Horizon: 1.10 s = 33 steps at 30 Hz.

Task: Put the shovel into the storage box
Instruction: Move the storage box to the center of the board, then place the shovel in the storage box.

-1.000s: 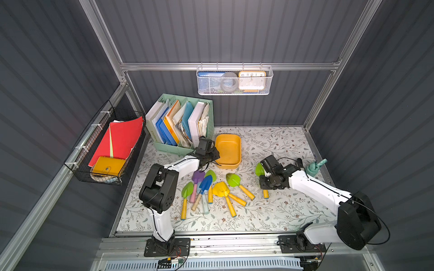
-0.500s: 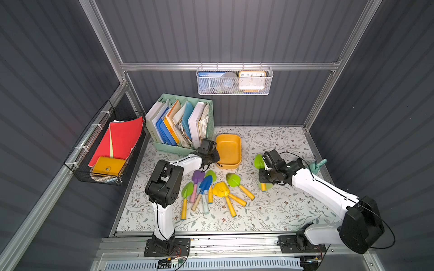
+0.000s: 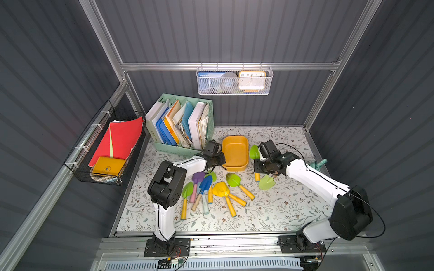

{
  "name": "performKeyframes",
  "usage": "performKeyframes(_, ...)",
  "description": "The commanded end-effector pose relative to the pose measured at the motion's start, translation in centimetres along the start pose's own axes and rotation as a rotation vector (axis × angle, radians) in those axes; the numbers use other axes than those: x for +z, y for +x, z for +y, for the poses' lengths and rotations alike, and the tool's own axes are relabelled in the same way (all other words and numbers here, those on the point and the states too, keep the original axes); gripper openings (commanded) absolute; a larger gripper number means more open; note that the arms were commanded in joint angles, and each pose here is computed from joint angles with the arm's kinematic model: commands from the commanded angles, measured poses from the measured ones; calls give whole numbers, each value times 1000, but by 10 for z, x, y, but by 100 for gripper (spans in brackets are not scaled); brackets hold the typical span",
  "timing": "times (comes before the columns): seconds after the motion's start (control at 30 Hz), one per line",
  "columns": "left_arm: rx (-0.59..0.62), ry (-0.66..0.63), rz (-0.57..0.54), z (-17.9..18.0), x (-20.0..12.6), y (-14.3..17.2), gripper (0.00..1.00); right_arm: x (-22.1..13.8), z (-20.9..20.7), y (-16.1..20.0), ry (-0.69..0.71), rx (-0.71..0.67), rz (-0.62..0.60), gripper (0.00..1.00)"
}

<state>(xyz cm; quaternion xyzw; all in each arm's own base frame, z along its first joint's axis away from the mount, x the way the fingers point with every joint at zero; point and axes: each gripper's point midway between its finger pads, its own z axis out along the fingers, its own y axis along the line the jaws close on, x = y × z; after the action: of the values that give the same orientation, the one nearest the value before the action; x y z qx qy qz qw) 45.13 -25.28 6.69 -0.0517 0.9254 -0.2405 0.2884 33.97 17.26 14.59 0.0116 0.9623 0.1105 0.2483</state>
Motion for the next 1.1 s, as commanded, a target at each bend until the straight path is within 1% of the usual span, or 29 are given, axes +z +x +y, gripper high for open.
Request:
performKeyframes(0.0,-19,25,-22,-16,1,-7,17,-2,9,-23,-35,25,-43,14)
performKeyframes(0.07,-30,27,-26,-20,1,-6,18,2,12,-29,-48,36,-38,13)
performKeyframes(0.2,-40,40,-26,-27,4,-2,26,11,18,-43,-69,56,-25,14)
performKeyframes(0.33,-40,37,-19,-28,6,2,30,24,24,-58,-83,56,-9,14)
performKeyframes(0.47,-35,26,-30,-26,0,1,34,40,26,-68,-72,51,15,13)
performKeyframes(0.7,-30,20,-24,-22,-15,7,43,76,26,-68,-47,45,90,13)
performKeyframes(0.9,-33,16,-35,-22,-25,6,47,99,19,-65,-16,42,127,13)
performKeyframes(1.07,-32,-1,-35,-18,-27,8,48,113,18,-62,-15,47,158,13)
